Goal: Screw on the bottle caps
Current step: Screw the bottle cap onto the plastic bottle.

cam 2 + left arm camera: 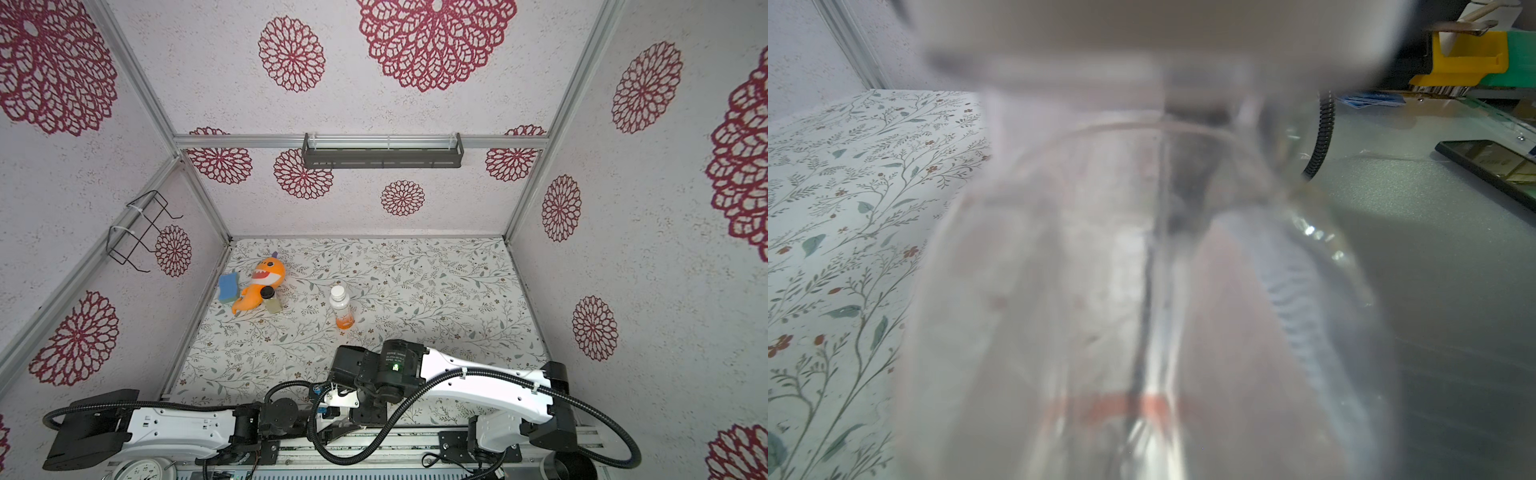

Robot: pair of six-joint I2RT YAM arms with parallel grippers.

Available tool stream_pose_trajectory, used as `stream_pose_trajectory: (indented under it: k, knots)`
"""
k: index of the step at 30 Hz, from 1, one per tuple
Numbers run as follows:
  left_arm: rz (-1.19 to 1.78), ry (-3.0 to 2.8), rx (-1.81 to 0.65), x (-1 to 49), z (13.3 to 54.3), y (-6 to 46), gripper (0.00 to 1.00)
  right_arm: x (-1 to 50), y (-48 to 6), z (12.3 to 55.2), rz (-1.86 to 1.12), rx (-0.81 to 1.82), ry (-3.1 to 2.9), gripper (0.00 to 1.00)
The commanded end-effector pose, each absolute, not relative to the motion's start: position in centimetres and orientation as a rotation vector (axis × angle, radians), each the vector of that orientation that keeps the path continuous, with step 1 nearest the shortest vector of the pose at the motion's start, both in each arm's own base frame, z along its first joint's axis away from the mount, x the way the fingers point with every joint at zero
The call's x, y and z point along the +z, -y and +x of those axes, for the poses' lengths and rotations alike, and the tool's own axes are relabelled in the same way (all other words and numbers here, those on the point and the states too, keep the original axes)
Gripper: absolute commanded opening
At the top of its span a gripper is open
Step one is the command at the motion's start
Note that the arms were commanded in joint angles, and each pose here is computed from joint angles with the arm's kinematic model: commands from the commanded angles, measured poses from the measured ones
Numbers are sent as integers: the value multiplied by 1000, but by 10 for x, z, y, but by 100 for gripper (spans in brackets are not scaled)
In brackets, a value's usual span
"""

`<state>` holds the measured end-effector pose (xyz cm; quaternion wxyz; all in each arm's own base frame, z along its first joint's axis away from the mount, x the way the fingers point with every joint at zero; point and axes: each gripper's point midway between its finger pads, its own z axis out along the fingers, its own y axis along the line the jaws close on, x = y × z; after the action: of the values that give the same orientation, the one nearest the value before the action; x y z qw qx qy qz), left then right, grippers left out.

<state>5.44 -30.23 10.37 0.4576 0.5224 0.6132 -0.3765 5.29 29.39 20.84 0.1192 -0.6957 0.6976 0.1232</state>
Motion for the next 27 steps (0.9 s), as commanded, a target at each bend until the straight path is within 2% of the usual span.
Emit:
stream_pose_trajectory:
  k: [1, 13, 20, 22, 24, 27]
  knots:
    - [1220, -1450, -961, 128, 58, 308, 41, 210, -302, 74, -1851, 279, -2124, 32]
    - [1178, -1435, -946, 134, 63, 304, 41, 204, -311, 102, -1368, 287, -2348, 26]
    - [1176, -1435, -946, 134, 64, 303, 42, 207, -314, 105, -1289, 343, -2354, 25]
    - [1175, -1437, -945, 134, 64, 303, 41, 207, -315, 102, -1307, 357, -2350, 27]
    - [1175, -1436, -947, 134, 64, 304, 41, 207, -317, 100, -1329, 374, -2341, 34]
    - [1174, -1436, -946, 134, 64, 303, 41, 204, -314, 98, -1364, 357, -2336, 37]
